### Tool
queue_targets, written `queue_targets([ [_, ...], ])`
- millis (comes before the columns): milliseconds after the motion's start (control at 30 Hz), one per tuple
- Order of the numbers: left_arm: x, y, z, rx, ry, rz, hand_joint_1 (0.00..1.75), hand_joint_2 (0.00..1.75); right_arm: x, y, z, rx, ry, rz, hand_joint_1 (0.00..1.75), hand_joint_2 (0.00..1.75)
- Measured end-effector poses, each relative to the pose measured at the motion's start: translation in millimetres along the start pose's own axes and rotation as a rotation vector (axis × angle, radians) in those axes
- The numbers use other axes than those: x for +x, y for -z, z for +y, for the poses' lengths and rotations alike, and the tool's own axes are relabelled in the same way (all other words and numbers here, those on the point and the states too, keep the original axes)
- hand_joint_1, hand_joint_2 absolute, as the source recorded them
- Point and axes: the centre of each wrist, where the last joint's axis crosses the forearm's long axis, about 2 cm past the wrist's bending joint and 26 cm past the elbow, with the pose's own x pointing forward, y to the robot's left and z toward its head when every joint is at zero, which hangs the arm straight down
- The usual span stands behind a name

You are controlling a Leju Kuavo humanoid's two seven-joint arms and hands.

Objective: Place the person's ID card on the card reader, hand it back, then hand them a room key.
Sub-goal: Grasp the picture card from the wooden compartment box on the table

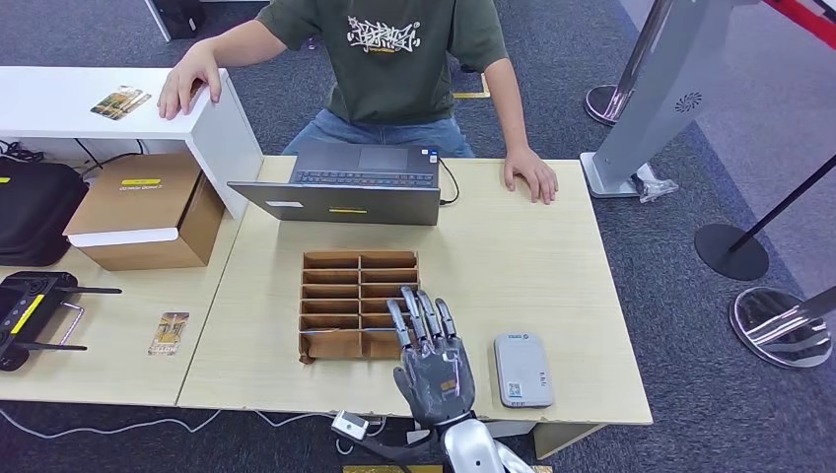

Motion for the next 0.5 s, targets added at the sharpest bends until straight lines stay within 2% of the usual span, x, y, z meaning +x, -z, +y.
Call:
queue_targets([
  [267, 0.3, 0.1, 0.1, -0.008, 0.000, -0.003, 0.00, 0.00, 3.7, 3.8, 10.8, 0.020, -0.015, -0.053, 0.00, 1.75],
  [500, 0.9, 0.6, 1.0, -0.015, -0.001, -0.012, 0.00, 0.00, 13.6, 17.3, 18.9, 0.029, -0.004, -0.109, 0.00, 1.75],
])
